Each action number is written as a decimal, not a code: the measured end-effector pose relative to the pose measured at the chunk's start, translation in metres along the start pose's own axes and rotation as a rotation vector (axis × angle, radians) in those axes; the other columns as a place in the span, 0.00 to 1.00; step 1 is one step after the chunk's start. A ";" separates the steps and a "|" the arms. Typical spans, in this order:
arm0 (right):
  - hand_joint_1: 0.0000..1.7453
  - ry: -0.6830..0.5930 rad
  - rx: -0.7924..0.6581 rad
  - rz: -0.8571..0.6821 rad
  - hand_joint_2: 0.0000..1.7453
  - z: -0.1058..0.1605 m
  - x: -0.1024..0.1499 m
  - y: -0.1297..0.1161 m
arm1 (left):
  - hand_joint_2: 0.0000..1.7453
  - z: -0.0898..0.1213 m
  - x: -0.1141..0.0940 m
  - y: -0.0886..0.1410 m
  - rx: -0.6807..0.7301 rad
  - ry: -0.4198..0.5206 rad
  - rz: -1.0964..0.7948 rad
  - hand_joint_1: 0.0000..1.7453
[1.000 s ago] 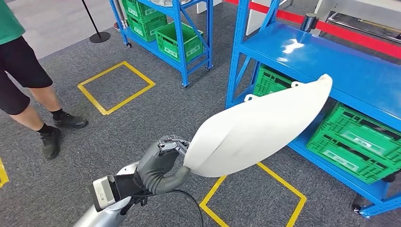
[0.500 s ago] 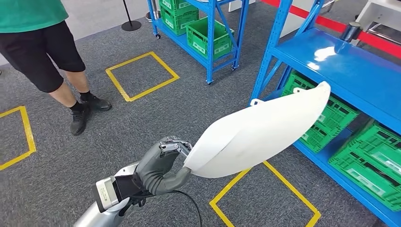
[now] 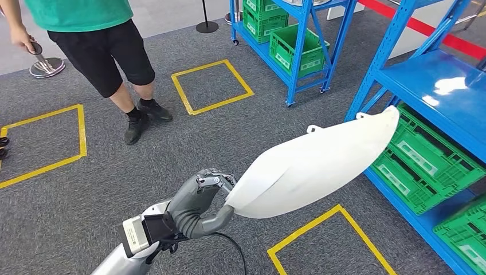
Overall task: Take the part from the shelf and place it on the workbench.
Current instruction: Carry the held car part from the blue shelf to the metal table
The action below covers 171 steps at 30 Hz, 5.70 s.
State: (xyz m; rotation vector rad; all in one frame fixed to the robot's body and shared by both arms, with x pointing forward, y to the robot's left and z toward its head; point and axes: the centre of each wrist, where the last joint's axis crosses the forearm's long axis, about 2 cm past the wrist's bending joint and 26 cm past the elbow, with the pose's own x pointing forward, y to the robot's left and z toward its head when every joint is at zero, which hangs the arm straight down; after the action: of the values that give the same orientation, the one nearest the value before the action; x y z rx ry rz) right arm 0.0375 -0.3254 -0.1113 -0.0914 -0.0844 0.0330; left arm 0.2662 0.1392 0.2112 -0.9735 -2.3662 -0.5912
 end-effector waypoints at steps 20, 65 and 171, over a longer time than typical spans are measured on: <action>0.00 -0.003 0.066 -0.029 0.00 0.001 0.000 0.022 | 1.00 -0.009 -0.005 0.001 -0.055 0.065 0.008 1.00; 0.00 -0.010 0.039 -0.011 0.00 0.000 -0.005 0.000 | 1.00 -0.018 -0.012 -0.017 -0.063 0.072 0.072 1.00; 0.00 -0.058 0.057 0.000 0.00 0.000 0.002 0.003 | 1.00 -0.028 -0.023 -0.017 -0.147 0.103 0.111 1.00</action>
State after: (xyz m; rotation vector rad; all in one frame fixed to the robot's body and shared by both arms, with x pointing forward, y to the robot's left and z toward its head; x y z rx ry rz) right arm 0.0396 -0.3223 -0.1113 -0.0339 -0.1413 0.0385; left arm 0.2759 0.1002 0.2160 -1.1027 -2.1877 -0.7615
